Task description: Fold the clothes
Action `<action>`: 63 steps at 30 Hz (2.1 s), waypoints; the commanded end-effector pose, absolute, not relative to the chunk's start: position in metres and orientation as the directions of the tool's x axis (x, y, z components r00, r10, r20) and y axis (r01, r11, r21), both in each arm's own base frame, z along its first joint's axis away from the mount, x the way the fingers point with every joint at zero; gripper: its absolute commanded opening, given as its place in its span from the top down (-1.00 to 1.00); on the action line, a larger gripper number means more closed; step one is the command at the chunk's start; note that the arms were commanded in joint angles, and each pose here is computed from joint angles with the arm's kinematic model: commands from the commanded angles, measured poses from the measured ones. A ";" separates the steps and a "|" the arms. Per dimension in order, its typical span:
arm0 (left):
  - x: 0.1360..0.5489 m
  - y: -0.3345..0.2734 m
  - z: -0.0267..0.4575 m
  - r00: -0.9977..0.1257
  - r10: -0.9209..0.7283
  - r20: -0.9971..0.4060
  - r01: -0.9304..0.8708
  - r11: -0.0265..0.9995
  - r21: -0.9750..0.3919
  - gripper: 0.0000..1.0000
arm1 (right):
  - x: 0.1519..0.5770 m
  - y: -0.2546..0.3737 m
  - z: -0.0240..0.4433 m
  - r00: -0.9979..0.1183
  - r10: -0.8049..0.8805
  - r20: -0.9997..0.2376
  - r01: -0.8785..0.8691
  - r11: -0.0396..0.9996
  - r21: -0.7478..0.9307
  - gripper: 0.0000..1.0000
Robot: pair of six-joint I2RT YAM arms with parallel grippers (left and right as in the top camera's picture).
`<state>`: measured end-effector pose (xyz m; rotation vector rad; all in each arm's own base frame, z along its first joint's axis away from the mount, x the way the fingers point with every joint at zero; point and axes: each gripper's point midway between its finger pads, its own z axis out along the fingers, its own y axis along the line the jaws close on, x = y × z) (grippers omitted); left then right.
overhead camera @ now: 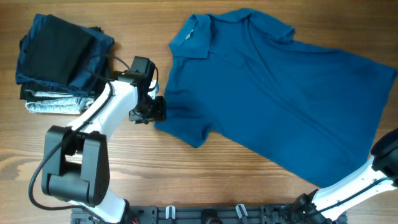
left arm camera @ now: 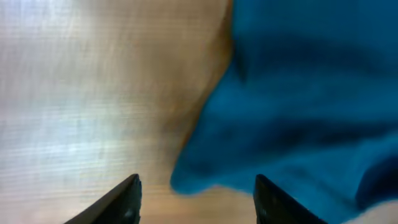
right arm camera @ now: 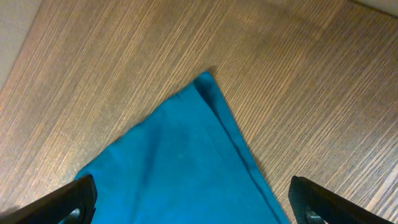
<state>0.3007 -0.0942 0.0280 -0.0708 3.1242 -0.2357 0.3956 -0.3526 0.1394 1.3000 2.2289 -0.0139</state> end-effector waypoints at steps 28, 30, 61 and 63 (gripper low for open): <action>0.168 -0.048 -0.014 -0.847 -0.377 0.375 -0.312 0.923 0.223 0.74 | 0.399 -0.353 0.144 -0.380 0.794 -0.474 0.796 0.542 0.269 -1.00; 0.166 -0.047 -0.009 -0.845 -0.378 0.378 -0.312 0.923 0.227 0.72 | 0.399 -0.353 0.144 -0.381 0.794 -0.475 0.796 0.542 0.269 -0.99; 0.471 -0.145 -0.055 -0.933 -0.084 -0.350 -0.012 0.979 -0.203 0.92 | 0.399 -0.353 0.144 -0.380 0.794 -0.474 0.796 0.542 0.269 -0.99; 0.440 -0.122 -0.068 -0.967 -0.107 -0.232 -0.087 0.992 -0.094 0.92 | 0.399 -0.353 0.144 -0.380 0.794 -0.474 0.796 0.542 0.269 -0.99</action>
